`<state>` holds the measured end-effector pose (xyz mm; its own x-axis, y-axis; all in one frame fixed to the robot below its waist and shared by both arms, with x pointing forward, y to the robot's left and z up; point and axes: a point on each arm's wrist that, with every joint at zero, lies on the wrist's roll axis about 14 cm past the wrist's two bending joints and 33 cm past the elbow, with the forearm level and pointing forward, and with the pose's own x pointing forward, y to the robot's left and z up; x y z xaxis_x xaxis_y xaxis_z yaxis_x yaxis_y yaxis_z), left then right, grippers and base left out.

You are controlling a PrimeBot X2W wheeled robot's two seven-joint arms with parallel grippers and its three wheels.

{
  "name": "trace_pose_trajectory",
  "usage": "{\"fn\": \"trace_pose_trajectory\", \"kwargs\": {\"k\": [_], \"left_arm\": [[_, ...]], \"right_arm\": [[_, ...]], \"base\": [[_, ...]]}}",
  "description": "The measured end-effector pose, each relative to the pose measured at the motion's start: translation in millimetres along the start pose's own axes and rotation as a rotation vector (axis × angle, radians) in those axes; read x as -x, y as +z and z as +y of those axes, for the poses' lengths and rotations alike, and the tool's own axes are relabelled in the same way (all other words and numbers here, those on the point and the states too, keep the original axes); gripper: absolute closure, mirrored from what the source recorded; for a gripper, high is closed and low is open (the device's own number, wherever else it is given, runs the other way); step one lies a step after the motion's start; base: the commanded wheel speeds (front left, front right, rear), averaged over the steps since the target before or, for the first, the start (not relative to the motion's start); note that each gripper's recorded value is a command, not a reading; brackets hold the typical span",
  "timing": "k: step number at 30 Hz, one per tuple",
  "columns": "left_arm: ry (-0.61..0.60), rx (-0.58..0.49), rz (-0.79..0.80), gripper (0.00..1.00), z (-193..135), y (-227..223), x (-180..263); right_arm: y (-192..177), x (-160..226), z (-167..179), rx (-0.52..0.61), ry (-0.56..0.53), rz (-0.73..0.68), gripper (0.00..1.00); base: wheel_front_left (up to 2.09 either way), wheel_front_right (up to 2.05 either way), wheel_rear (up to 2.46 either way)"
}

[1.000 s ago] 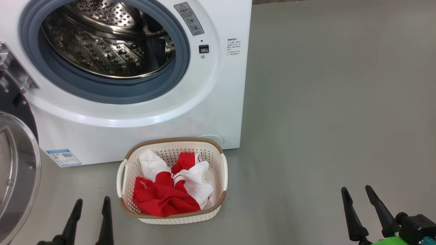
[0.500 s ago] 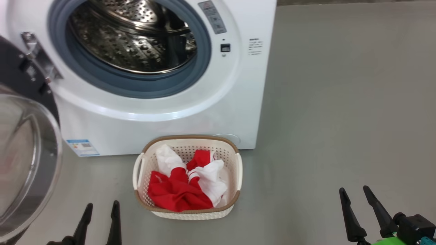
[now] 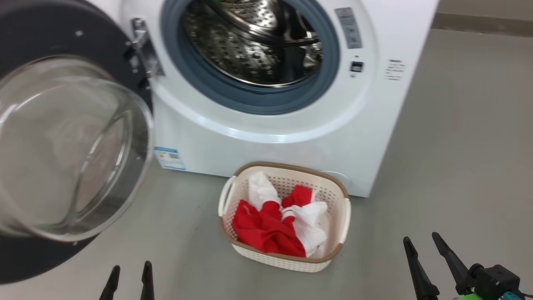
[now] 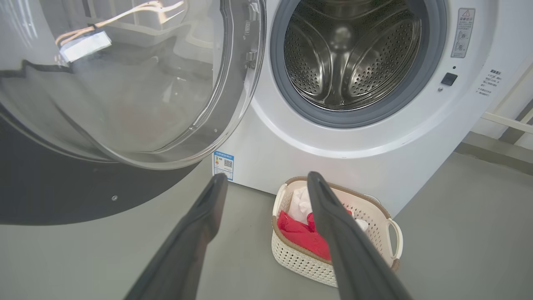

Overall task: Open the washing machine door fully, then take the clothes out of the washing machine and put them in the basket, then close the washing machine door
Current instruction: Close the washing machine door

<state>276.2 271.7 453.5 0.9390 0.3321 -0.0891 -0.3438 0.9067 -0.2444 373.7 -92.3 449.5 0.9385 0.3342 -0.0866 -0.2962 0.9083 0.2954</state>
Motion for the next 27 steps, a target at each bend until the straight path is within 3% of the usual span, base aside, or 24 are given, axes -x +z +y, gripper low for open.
{"fn": "trace_pose_trajectory", "kwargs": {"k": [13,24,25,27], "left_arm": [[0.237,0.05,-0.066,0.0,62,13,54],[0.278,0.064,-0.1,0.0,71,22,60],[0.277,0.069,-0.101,0.15,71,22,60],[0.28,0.08,-0.113,1.0,71,25,60]], "right_arm": [[-22,-22,72,0.025,0.237,0.081,0.0],[-22,-31,90,0.033,0.295,0.085,0.0],[-22,-31,90,0.032,0.295,0.084,0.0],[-21,-31,89,0.028,0.292,0.083,0.0]], "base": [[0.0,0.0,0.0],[0.0,0.0,0.0],[0.0,0.0,0.0],[0.0,0.0,0.0]]}}
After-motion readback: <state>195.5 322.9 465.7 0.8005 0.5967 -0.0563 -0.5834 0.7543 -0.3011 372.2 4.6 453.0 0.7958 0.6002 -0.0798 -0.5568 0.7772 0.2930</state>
